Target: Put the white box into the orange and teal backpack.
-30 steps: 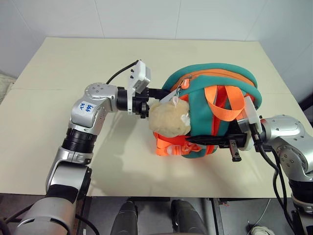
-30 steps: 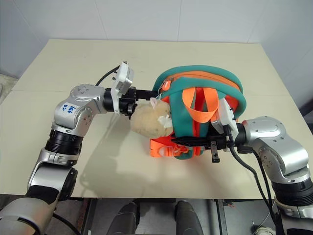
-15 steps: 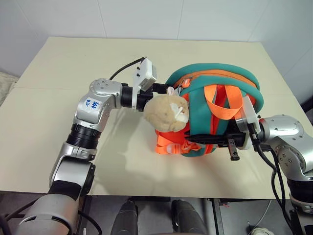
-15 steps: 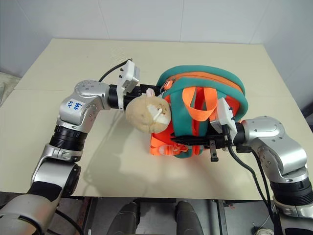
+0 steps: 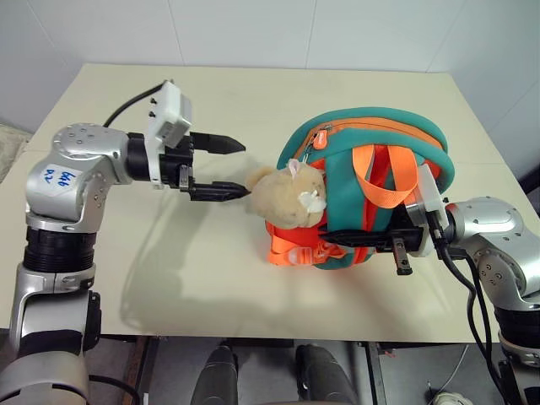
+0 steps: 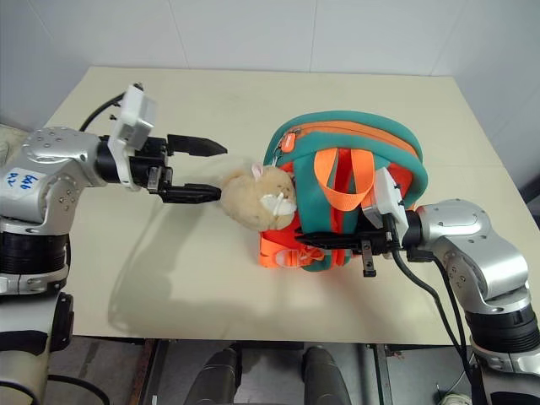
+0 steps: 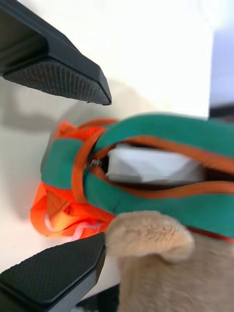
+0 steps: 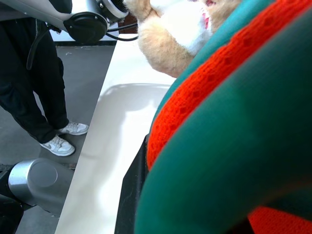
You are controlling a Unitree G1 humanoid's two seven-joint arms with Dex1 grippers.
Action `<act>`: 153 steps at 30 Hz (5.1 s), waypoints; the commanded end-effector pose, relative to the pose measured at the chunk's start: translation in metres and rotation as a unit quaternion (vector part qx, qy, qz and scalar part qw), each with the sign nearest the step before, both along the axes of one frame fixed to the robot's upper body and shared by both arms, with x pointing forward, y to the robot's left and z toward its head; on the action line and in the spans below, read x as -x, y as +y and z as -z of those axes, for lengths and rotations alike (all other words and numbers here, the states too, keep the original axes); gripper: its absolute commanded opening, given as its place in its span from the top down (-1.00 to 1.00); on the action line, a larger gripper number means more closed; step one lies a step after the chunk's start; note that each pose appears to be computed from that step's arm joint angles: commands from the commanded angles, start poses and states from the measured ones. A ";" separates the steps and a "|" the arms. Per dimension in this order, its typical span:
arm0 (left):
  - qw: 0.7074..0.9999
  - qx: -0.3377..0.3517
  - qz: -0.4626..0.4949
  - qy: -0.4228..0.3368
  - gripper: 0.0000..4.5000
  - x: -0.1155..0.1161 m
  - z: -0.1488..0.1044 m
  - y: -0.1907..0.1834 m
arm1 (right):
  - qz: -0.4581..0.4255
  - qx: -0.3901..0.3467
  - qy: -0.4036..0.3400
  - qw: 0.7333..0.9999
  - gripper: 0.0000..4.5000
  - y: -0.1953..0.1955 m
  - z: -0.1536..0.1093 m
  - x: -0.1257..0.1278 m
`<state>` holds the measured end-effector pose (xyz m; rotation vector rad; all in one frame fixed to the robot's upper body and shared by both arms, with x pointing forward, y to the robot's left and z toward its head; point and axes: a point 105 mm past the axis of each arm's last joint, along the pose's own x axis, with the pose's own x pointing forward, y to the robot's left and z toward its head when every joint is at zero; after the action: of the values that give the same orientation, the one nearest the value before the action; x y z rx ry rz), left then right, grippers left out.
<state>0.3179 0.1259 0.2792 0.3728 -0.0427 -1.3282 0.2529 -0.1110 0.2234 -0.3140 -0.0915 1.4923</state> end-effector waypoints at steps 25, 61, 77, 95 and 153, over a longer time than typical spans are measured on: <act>0.995 0.061 0.074 0.037 0.99 -0.016 0.011 -0.047 | 0.001 -0.003 -0.019 1.000 1.00 0.002 -0.007 0.002; 0.997 0.062 0.019 0.039 0.33 -0.010 0.000 -0.011 | -0.001 -0.002 -0.025 1.000 1.00 0.004 -0.006 -0.001; 0.996 0.070 -0.013 0.051 -0.98 0.053 -0.024 0.036 | -0.008 -0.018 -0.028 0.999 1.00 0.002 -0.010 -0.006; 0.990 0.096 0.066 0.074 -0.98 0.052 -0.009 -0.039 | -0.006 -0.053 -0.037 0.998 1.00 0.006 -0.015 -0.005; 0.979 -0.146 0.008 0.141 0.70 -0.013 0.028 0.054 | 0.017 -0.060 -0.034 0.997 1.00 0.001 -0.010 0.001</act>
<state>0.3315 0.1747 0.2504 0.3806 0.3622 -1.3893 0.2574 -0.1070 0.2216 -0.2402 -0.1675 1.4395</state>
